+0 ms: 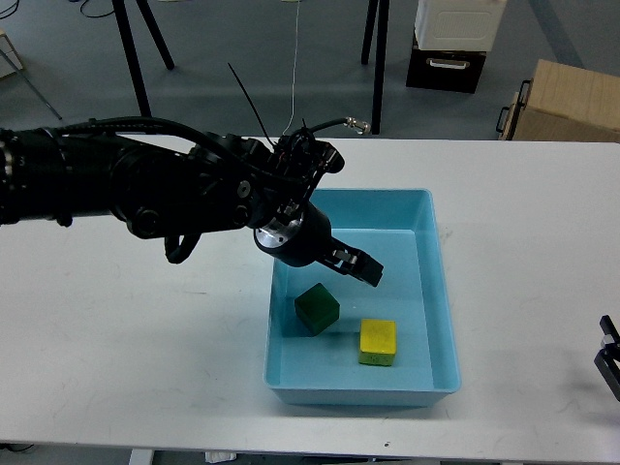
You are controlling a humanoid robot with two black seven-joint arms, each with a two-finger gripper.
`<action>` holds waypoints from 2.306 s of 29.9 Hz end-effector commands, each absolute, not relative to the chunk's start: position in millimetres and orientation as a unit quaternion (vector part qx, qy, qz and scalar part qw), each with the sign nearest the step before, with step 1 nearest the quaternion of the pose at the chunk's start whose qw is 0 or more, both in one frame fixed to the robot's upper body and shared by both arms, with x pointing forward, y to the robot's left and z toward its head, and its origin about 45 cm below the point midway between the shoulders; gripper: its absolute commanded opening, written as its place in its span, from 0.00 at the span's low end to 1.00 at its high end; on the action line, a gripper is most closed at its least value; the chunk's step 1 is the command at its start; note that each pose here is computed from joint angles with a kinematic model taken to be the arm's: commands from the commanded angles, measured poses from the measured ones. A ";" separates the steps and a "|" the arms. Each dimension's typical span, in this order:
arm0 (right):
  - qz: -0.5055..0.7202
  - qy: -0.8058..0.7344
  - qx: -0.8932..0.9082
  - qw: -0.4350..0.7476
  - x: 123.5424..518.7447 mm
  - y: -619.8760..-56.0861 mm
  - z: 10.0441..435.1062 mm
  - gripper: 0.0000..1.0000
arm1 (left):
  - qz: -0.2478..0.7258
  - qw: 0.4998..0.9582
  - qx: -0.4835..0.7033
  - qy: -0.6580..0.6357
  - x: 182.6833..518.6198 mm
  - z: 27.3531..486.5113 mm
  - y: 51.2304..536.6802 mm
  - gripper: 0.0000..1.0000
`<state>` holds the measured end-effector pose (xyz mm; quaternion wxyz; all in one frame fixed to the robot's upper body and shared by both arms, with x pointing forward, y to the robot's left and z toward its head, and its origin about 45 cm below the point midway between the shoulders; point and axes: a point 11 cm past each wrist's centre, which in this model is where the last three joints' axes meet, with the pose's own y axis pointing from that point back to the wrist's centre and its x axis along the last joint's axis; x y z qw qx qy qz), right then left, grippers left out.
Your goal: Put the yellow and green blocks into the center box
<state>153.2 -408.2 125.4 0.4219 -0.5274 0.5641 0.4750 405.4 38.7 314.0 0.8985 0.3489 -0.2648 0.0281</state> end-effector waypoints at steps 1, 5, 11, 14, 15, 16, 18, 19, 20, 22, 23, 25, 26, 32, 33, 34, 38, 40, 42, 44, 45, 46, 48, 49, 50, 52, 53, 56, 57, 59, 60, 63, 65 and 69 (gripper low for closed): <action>0.474 0.563 -0.529 0.423 154.7 -407.7 126.1 1.00 | 0.106 0.937 0.244 -0.227 423.7 349.2 50.2 0.95; 0.472 0.559 -0.532 0.426 158.5 -407.2 128.1 1.00 | 0.188 0.964 0.096 -0.163 440.3 387.8 67.6 0.99; 0.465 0.549 -0.543 0.433 170.5 -404.8 135.0 1.00 | 0.314 0.944 -0.072 -0.072 466.1 410.4 151.8 1.00; 0.462 0.544 -0.548 0.437 176.7 -403.5 138.5 1.00 | 0.418 0.887 -0.194 -0.027 476.7 416.7 242.3 1.00; 0.462 0.542 -0.548 0.438 177.7 -402.5 138.7 1.00 | 0.447 0.867 -0.219 -0.008 473.7 404.3 270.3 1.00; 0.461 0.541 -0.550 0.439 179.4 -401.8 139.3 1.00 | 0.473 0.849 -0.237 0.010 468.0 388.8 295.9 1.00; 0.461 0.538 -0.551 0.441 181.4 -400.4 139.9 1.00 | 0.500 0.828 -0.252 0.031 447.6 361.8 328.1 1.00; 0.462 0.537 -0.550 0.443 181.8 -398.6 139.2 1.00 | 0.505 0.824 -0.255 0.034 435.5 353.0 336.6 1.00; 0.463 0.534 -0.549 0.446 182.7 -396.5 138.7 1.00 | 0.511 0.817 -0.265 0.040 420.4 342.8 345.0 1.00; 0.464 0.532 -0.545 0.452 183.3 -393.5 137.5 1.00 | 0.529 0.798 -0.284 0.057 393.0 321.0 361.1 1.00; 0.465 0.531 -0.543 0.455 183.1 -391.6 136.4 1.00 | 0.538 0.784 -0.301 0.070 376.8 307.4 365.7 1.00; 0.467 0.526 -0.540 0.462 184.1 -387.1 135.7 1.00 | 0.554 0.756 -0.334 0.093 348.7 284.7 368.9 1.00; 0.467 0.523 -0.540 0.466 186.2 -384.5 136.3 1.00 | 0.560 0.746 -0.346 0.101 337.2 276.9 368.9 1.00; 0.477 0.497 -0.555 0.466 192.5 -364.0 142.5 1.00 | 0.560 0.691 -0.422 0.179 275.7 238.4 342.9 1.00; 0.476 0.495 -0.558 0.467 193.0 -362.6 144.7 1.00 | 0.559 0.679 -0.434 0.194 265.8 233.2 339.1 1.00; 0.477 0.495 -0.558 0.466 191.5 -362.0 144.7 1.00 | 0.561 0.671 -0.440 0.204 257.8 229.2 338.9 1.00; 0.475 0.495 -0.558 0.467 188.1 -361.8 147.3 1.00 | 0.569 0.652 -0.426 0.265 229.8 199.1 332.5 1.00; 0.475 0.502 -0.553 0.465 181.9 -364.9 145.5 1.00 | 0.575 0.634 -0.423 0.299 212.3 182.3 330.2 1.00; 0.469 0.510 -0.548 0.469 175.0 -368.1 147.5 1.00 | 0.566 0.613 -0.433 0.341 198.8 168.1 318.7 1.00; 0.467 0.518 -0.541 0.469 165.8 -369.8 147.7 1.00 | 0.549 0.589 -0.444 0.393 186.6 152.8 300.2 1.00; 0.467 0.520 -0.542 0.466 162.6 -370.2 148.8 1.00 | 0.547 0.577 -0.446 0.412 178.5 146.0 295.0 1.00; 0.468 0.521 -0.542 0.465 160.6 -370.2 149.6 1.00 | 0.546 0.567 -0.446 0.426 171.6 140.7 290.6 1.00; 0.469 0.522 -0.542 0.462 158.0 -370.3 149.7 1.00 | 0.546 0.564 -0.443 0.433 167.8 137.4 287.8 1.00; 0.470 0.522 -0.544 0.459 157.0 -370.5 150.0 1.00 | 0.547 0.563 -0.442 0.434 167.2 136.7 288.0 1.00; 0.470 0.521 -0.545 0.458 156.5 -369.1 151.2 1.00 | 0.547 0.563 -0.441 0.435 166.5 135.8 287.7 1.00; 0.467 0.515 -0.553 0.459 157.4 -366.4 157.8 1.00 | 0.547 0.563 -0.442 0.434 167.1 136.6 287.5 1.00; 0.466 0.515 -0.554 0.459 157.4 -366.1 159.0 1.00 | 0.547 0.564 -0.442 0.434 168.0 136.7 287.9 1.00; 0.466 0.514 -0.555 0.459 157.6 -365.9 159.5 1.00 | 0.546 0.563 -0.443 0.433 168.5 137.1 288.1 1.00; 0.467 0.514 -0.555 0.460 157.6 -365.3 159.1 1.00 | 0.546 0.564 -0.443 0.433 168.5 137.0 287.9 1.00; 0.467 0.514 -0.555 0.458 157.2 -365.1 158.8 1.00 | 0.546 0.563 -0.443 0.434 168.0 136.7 288.0 1.00; 0.468 0.515 -0.553 0.458 155.8 -365.6 158.2 1.00 | 0.546 0.563 -0.443 0.434 168.0 136.7 288.0 1.00; 0.468 0.519 -0.551 0.456 153.2 -367.2 157.6 1.00 | 0.546 0.563 -0.442 0.435 167.8 136.2 287.6 1.00; 0.466 0.522 -0.549 0.458 152.7 -368.9 157.8 1.00 | 0.546 0.564 -0.442 0.435 168.3 136.4 287.4 1.00; 0.465 0.525 -0.547 0.458 150.6 -370.4 157.2 1.00 | 0.546 0.564 -0.442 0.435 168.3 136.4 287.4 1.00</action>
